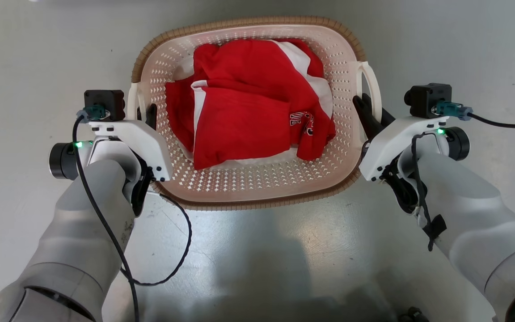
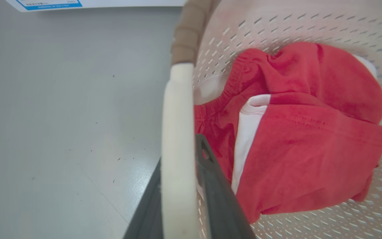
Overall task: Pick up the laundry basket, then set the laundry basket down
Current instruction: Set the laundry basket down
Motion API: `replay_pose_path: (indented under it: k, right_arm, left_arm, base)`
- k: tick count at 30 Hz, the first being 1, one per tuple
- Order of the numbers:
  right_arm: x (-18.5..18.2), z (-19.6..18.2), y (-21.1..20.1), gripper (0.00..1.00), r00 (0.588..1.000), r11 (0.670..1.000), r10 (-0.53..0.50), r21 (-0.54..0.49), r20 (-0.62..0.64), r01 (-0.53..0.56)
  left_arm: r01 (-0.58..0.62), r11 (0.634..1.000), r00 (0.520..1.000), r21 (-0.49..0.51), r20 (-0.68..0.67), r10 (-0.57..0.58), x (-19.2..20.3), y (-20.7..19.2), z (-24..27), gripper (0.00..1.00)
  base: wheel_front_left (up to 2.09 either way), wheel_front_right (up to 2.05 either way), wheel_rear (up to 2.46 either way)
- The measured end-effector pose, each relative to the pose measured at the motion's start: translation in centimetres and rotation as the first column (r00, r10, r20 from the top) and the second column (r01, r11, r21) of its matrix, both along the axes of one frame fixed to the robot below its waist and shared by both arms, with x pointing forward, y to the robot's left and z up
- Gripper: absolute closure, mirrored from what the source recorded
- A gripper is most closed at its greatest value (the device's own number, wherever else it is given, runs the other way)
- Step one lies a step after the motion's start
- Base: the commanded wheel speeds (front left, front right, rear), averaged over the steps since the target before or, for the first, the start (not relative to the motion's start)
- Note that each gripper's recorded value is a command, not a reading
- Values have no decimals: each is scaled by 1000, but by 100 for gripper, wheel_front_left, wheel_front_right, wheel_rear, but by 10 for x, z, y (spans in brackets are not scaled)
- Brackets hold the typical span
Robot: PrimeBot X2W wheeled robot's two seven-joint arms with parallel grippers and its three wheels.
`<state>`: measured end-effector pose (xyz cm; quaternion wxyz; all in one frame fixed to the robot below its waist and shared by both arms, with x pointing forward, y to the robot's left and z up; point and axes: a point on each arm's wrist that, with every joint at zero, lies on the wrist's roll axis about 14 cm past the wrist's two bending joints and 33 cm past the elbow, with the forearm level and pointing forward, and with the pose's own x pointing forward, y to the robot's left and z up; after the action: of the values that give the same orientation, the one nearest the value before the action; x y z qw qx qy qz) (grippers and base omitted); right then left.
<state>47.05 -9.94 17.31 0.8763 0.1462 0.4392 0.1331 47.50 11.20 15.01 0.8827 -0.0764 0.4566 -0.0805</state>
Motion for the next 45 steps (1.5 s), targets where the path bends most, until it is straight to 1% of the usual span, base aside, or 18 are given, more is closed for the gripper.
replay_pose_path:
  k: [11, 20, 21, 22, 23, 24, 37, 45]
  right_arm:
    - [2, -12, 2, 100, 1000, 1000, -8, 3, -1, 8]
    - [4, -14, 2, 99, 1000, 1000, -15, 2, 2, 15]
    - [4, -15, 2, 90, 1000, 1000, -18, 3, 1, 18]
    - [4, -15, 2, 66, 1000, 1000, -20, 2, 1, 20]
    - [4, -14, 2, 34, 1000, 1000, -20, 3, 2, 20]
    - [5, -14, 2, 0, 1000, 1000, -20, 3, 3, 20]
    - [12, -6, 2, 0, 999, 1000, -31, 2, 29, 31]
    - [19, 10, -1, 0, 997, 999, -38, -3, 67, 39]
  left_arm:
    - [1, 1000, 1000, 14, -7, -1, 3, 3, -11, 100]
    - [5, 1000, 1000, 19, 0, -5, 6, 4, -12, 100]
    - [5, 1000, 1000, 19, 1, -5, 6, 4, -12, 100]
    - [6, 1000, 1000, 19, 1, -6, 6, 4, -12, 100]
    - [7, 1000, 1000, 18, 2, -7, 6, 4, -12, 68]
    - [7, 1000, 1000, 19, 2, -7, 6, 4, -12, 0]
    - [13, 1000, 1000, 26, 17, -13, 10, 7, -6, 0]
    - [-10, 1000, 998, 28, 58, 9, 22, 10, 10, 0]
  base:
    - [0, 0, 0]
    - [0, 0, 0]
    - [0, 0, 0]
    - [0, 0, 0]
    - [0, 0, 0]
    - [0, 0, 0]
    - [0, 0, 0]
    - [0, 0, 0]
